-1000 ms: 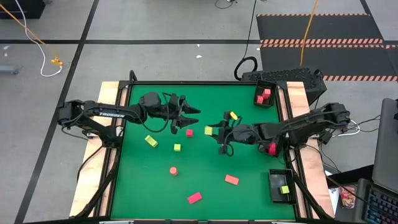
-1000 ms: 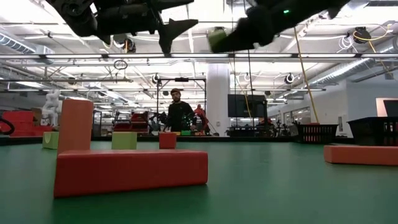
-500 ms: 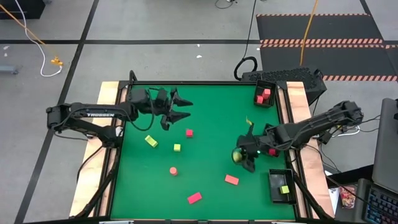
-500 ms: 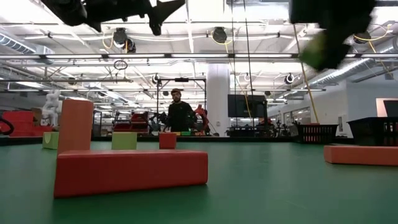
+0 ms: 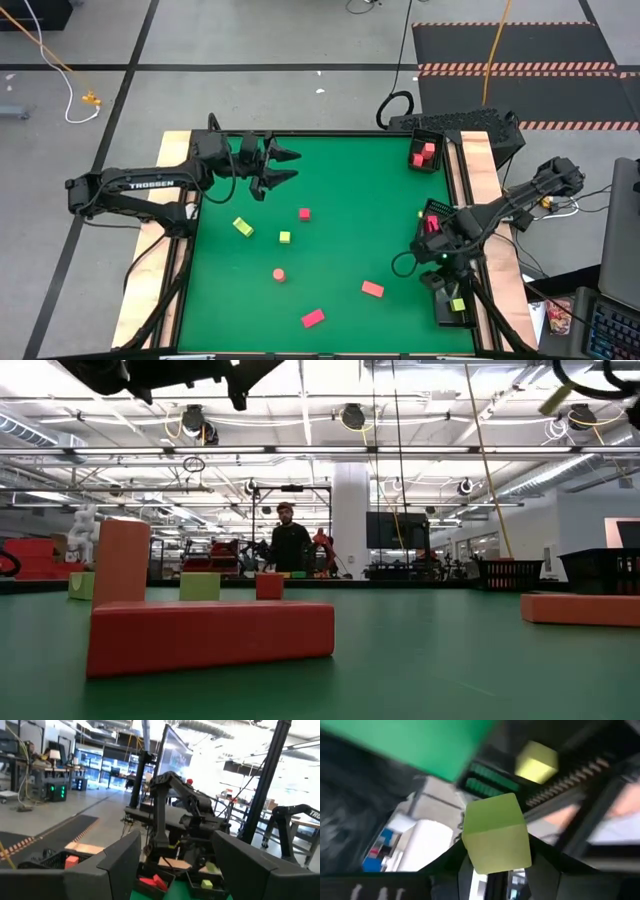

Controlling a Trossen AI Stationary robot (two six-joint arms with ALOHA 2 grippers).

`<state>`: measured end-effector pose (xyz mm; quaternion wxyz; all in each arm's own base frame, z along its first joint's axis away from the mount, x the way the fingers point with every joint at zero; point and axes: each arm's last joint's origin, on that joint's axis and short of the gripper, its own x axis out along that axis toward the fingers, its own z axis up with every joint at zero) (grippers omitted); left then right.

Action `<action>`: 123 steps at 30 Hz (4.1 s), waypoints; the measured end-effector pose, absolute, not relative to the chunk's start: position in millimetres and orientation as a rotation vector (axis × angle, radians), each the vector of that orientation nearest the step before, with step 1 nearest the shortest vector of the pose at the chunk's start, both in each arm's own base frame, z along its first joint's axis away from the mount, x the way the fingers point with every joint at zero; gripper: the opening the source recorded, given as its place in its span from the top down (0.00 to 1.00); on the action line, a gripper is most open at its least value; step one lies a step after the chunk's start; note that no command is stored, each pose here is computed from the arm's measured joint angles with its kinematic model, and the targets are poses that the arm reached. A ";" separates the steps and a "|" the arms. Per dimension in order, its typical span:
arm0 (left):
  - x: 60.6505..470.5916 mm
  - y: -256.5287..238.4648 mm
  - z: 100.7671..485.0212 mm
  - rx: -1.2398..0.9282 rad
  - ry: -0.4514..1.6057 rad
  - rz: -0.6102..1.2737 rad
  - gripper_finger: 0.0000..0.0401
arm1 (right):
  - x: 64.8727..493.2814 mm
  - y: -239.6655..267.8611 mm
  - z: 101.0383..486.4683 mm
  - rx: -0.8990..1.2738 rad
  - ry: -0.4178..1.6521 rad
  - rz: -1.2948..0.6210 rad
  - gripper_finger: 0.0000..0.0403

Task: Sort & place blocks by color
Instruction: Put the top yellow block into the bottom right black bin, then put the right orange block into the top right black bin

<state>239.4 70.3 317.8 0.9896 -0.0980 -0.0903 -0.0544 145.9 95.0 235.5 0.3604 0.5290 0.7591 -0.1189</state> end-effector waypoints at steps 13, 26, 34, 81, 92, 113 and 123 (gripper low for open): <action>214.0 66.5 313.7 -0.199 0.018 -0.061 0.38 | 130.1 96.3 196.8 1.364 2.043 -0.494 0.59; 193.4 63.3 307.0 -0.205 0.166 0.066 0.38 | 146.8 100.7 200.0 1.290 1.849 -0.099 0.57; 193.1 63.2 302.5 -0.179 0.211 0.069 0.38 | 187.1 101.2 215.3 1.173 1.189 0.088 0.57; 192.0 43.1 282.6 -0.167 0.432 0.050 0.38 | 247.6 184.1 160.4 0.145 1.030 -0.075 0.58; 192.0 43.3 282.5 -0.167 0.433 0.058 0.38 | 247.0 188.6 159.3 0.170 1.068 -0.145 0.58; 192.6 44.7 284.1 -0.150 0.415 0.094 0.38 | 250.7 172.3 157.5 0.048 1.098 -0.174 0.89; 193.6 45.8 286.8 -0.137 0.385 0.112 0.38 | 249.1 72.3 223.7 -0.169 1.061 -0.339 0.87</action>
